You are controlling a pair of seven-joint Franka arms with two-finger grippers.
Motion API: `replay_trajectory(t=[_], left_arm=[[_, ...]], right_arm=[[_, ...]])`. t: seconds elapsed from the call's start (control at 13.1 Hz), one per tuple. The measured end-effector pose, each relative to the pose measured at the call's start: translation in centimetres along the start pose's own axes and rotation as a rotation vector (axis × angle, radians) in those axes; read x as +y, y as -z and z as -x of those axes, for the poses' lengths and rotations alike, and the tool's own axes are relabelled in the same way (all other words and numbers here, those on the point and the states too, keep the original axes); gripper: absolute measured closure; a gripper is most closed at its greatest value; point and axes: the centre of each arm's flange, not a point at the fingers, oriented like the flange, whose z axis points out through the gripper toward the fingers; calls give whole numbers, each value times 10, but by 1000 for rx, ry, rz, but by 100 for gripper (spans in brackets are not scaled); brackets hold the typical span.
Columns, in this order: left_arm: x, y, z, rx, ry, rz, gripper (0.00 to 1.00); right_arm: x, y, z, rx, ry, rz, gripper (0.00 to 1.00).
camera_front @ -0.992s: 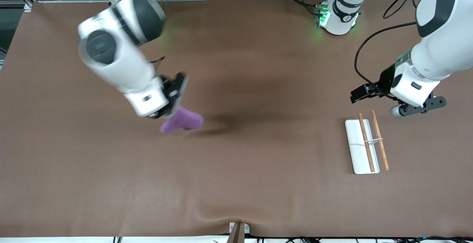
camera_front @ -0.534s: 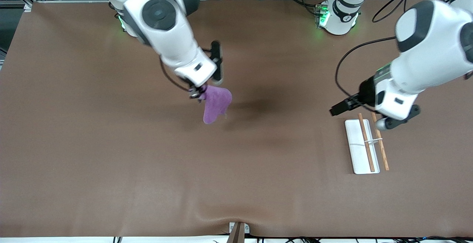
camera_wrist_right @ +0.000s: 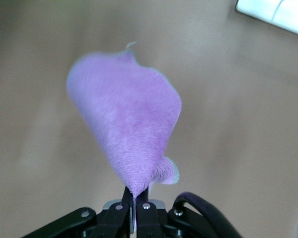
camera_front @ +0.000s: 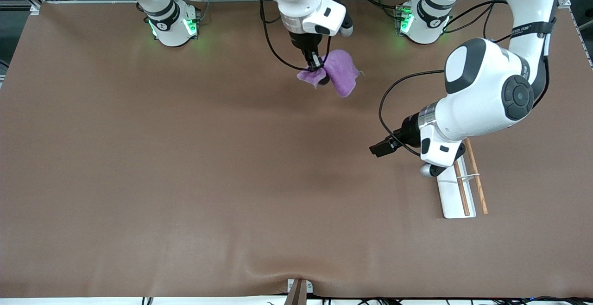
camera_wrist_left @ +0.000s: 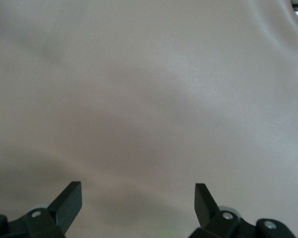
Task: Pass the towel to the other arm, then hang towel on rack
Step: 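Bring the left gripper to the hanging towel below the right gripper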
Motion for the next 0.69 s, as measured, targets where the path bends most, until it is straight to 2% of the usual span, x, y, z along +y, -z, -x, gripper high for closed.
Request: replay_trajectory(t=[0.38,0.69], left_arm=[[12,-27,16,-25,120,-32,0],[11,-48,15,-43,208,-64,0]], right_arm=[[15,-29,-1,35,-45,19,96],[22,-39,6,33,-72,17,96]])
